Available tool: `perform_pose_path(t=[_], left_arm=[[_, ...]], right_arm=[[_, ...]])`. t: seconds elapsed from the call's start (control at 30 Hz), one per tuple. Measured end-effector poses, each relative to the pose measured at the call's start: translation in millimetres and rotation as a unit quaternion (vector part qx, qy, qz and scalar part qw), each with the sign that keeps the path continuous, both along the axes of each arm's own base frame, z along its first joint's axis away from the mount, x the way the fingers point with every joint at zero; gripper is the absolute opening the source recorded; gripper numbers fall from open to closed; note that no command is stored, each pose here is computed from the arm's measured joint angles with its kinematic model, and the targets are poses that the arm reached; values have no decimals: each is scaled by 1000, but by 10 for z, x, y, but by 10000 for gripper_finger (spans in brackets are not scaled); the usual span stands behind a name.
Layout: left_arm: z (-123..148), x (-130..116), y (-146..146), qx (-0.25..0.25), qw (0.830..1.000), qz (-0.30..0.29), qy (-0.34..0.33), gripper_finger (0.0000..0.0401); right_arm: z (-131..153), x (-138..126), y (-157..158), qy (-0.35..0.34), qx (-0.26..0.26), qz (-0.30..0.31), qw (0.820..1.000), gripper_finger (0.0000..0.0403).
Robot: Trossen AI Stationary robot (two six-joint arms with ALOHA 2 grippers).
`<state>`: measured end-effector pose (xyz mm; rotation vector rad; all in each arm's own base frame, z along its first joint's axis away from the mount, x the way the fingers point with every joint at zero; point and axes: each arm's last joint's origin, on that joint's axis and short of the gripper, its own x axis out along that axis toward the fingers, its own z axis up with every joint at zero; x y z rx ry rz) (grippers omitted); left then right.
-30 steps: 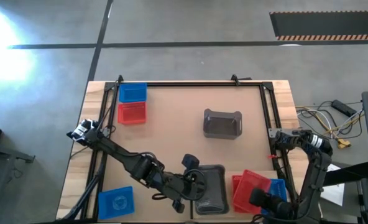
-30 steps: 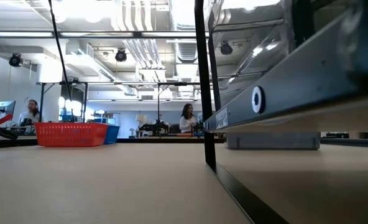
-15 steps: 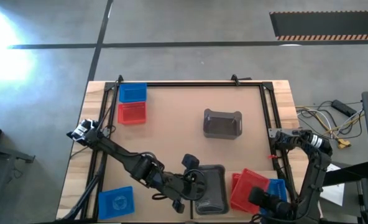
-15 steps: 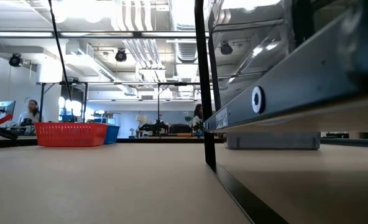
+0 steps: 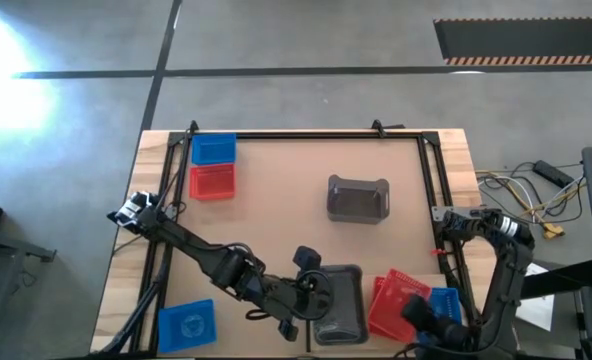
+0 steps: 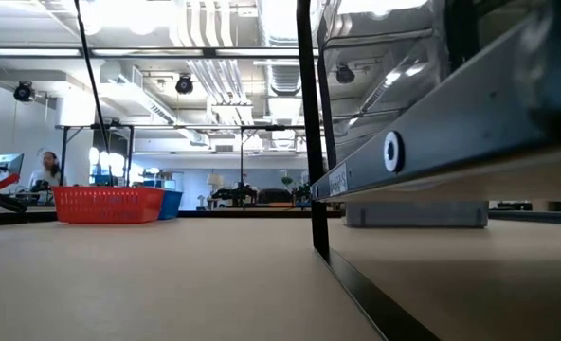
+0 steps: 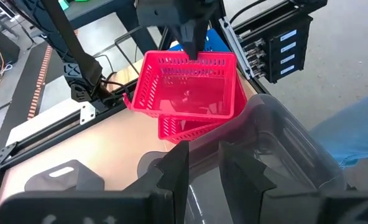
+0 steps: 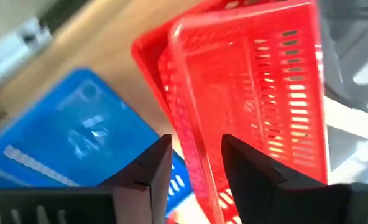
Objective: Stack baskets on shelf by color
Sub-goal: Stack the bottom red bin on top of the red bin on the shelf
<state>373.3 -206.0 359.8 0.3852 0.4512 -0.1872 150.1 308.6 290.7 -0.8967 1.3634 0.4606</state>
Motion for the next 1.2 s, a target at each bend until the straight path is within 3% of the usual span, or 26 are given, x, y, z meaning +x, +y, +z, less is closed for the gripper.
perform_pose_path(t=[0.17, 0.33, 0.47, 0.57, 0.83, 1.07, 1.2], left_arm=[[3, -4, -11, -2, 1000, -1, -2, 71], [6, -30, -57, -23, 1000, 7, -1, 71], [7, -70, -121, -19, 1000, 8, -4, 71], [9, -111, -178, -20, 999, 25, -9, 71], [-6, -234, -356, -64, 997, 49, -9, 71], [-228, -280, -461, -59, 997, 47, -8, 71], [-346, -271, -472, -61, 997, 47, -11, 71]], right_arm=[[201, 37, 44, -60, 68, -139, 986, 134], [247, 143, 150, -192, 177, -318, 911, 123], [154, 224, 125, -233, 195, -392, 868, 123], [59, 311, 56, -238, 187, -438, 847, 128], [-114, 479, -23, -189, 170, -454, 854, 135], [-365, 591, 32, -146, 132, -452, 870, 130], [-419, 635, 27, -145, 124, -460, 867, 116]])
